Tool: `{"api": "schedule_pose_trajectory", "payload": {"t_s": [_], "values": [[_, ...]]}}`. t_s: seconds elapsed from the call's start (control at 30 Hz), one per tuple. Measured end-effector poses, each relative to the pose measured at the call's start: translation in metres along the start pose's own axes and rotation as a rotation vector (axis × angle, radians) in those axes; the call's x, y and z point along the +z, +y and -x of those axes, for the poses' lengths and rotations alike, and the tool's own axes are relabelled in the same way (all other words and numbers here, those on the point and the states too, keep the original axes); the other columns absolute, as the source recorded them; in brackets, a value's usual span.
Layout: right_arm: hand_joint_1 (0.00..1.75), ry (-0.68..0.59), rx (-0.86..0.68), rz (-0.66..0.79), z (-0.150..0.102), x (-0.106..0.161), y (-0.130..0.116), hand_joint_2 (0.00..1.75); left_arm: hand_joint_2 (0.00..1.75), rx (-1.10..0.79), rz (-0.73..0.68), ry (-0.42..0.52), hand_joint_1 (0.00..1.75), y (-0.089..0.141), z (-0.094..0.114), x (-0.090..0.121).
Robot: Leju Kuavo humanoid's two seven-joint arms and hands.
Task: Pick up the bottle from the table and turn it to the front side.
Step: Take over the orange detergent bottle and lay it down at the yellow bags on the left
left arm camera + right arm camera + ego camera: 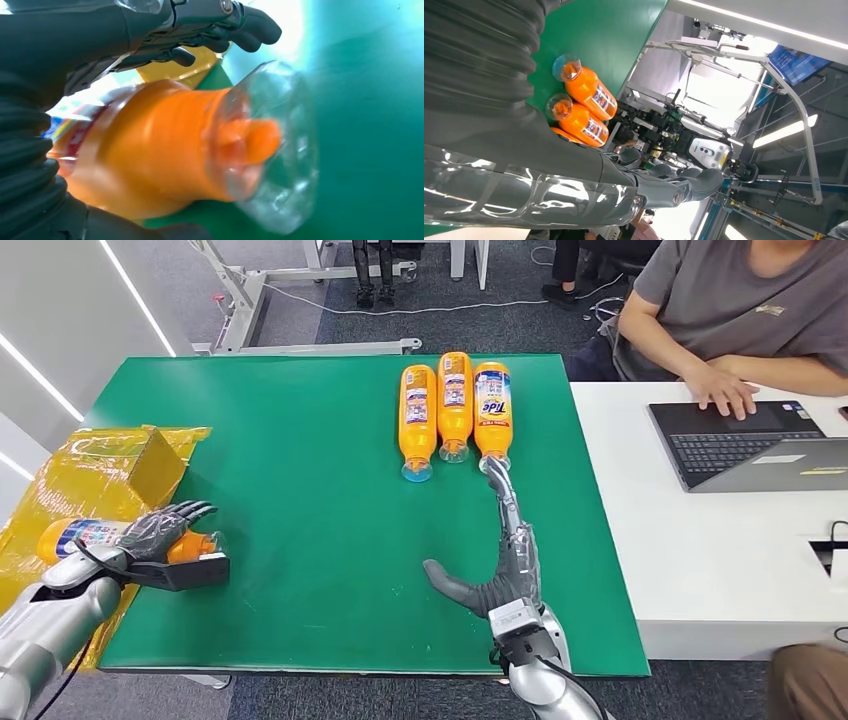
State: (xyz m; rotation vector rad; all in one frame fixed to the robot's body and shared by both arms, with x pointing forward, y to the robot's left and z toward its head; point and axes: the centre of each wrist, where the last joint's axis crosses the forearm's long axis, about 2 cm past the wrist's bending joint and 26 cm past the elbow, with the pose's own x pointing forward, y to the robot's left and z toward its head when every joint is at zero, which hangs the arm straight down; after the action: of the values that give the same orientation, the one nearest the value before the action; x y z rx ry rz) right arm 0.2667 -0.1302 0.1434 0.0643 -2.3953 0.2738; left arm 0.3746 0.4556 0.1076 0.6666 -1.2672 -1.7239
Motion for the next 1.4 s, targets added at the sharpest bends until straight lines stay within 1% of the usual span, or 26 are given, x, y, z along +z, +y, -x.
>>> {"api": "schedule_pose_trajectory", "payload": {"t_s": [0.07, 0.17, 0.4, 0.6, 0.7, 0.83, 0.93, 1.03, 1.1, 1.23, 1.33, 1.4], "values": [[0.00, 0.003, -0.002, 0.000, 0.000, 0.000, 0.000, 1.75, 1.75, 0.076, -0.022, -0.015, 0.00, -0.004, -0.002, 0.002], [0.00, 0.010, -0.007, -0.003, 0.001, 0.002, 0.000, 1.75, 1.75, 0.196, -0.071, -0.039, 0.00, -0.009, -0.002, 0.013], [0.00, 0.017, -0.023, -0.019, 0.003, 0.004, 0.001, 1.75, 1.75, 0.206, -0.130, -0.041, 0.00, -0.017, -0.005, 0.039], [0.00, 0.022, -0.028, -0.027, 0.004, 0.005, 0.001, 1.75, 1.75, 0.195, -0.188, -0.071, 0.00, -0.018, -0.011, 0.053], [0.00, 0.032, -0.031, -0.030, 0.004, 0.009, 0.002, 1.75, 1.75, 0.214, -0.320, -0.118, 0.00, -0.015, -0.021, 0.059], [0.00, 0.039, -0.037, -0.038, 0.003, 0.015, 0.004, 1.75, 1.75, 0.281, -0.531, -0.183, 0.00, -0.005, -0.038, 0.060], [0.00, 0.038, -0.047, -0.051, 0.002, 0.015, 0.005, 1.75, 1.75, 0.395, -0.749, -0.232, 0.00, 0.007, -0.059, 0.053], [0.00, 0.041, -0.059, -0.067, 0.003, 0.015, 0.006, 1.75, 1.75, 0.546, -0.963, -0.303, 0.00, 0.024, -0.093, 0.039], [0.00, 0.041, -0.064, -0.073, 0.004, 0.014, 0.007, 1.75, 1.75, 0.636, -1.055, -0.364, 0.00, 0.036, -0.116, 0.029], [0.00, 0.041, -0.066, -0.069, 0.005, 0.011, 0.006, 1.75, 1.75, 0.779, -1.195, -0.467, 0.00, 0.058, -0.158, 0.012], [0.00, 0.043, -0.058, -0.048, 0.005, 0.012, 0.005, 1.75, 1.75, 0.924, -1.321, -0.514, 0.00, 0.071, -0.196, 0.000], [0.00, 0.044, -0.049, -0.030, 0.005, 0.013, 0.004, 1.75, 1.75, 1.029, -1.396, -0.531, 0.00, 0.077, -0.224, -0.005]]}}
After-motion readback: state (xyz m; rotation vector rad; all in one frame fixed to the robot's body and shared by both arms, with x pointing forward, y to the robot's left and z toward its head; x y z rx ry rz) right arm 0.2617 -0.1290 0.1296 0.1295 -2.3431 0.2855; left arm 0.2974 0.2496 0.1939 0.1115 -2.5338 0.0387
